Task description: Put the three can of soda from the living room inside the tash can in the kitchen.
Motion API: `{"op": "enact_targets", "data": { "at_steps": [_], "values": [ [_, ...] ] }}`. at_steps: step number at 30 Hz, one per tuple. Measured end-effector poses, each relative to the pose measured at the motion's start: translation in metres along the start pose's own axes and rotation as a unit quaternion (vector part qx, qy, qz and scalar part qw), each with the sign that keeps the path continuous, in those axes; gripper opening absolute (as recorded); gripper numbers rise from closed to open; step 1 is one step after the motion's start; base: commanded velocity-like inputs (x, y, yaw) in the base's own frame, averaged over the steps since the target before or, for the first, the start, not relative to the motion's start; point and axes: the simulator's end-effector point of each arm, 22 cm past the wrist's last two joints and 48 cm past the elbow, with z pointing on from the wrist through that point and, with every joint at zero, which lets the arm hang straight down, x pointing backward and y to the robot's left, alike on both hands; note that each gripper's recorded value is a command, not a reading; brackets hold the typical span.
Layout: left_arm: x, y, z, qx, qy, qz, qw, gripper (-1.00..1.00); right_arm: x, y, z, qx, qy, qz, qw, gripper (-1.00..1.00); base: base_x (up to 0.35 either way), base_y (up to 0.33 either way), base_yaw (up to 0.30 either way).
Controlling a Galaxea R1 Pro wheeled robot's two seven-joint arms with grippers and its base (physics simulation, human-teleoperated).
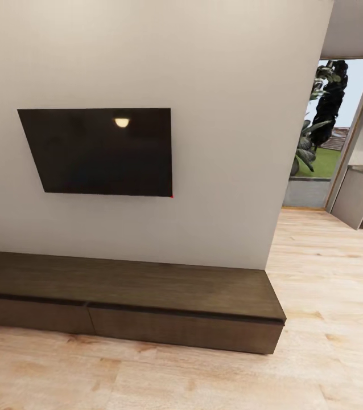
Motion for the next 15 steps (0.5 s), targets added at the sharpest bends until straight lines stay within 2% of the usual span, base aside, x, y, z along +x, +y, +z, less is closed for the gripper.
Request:
{"op": "enact_targets", "data": {
  "at_steps": [15],
  "values": [
    [0.0007,0.0001,-0.0002,0.0,0.001,0.0,1.0,1.0,0.0,0.0003,0.0,0.0,0.0,0.0,1.0,1.0,0.0,0.0,0.0]
  ]
}}
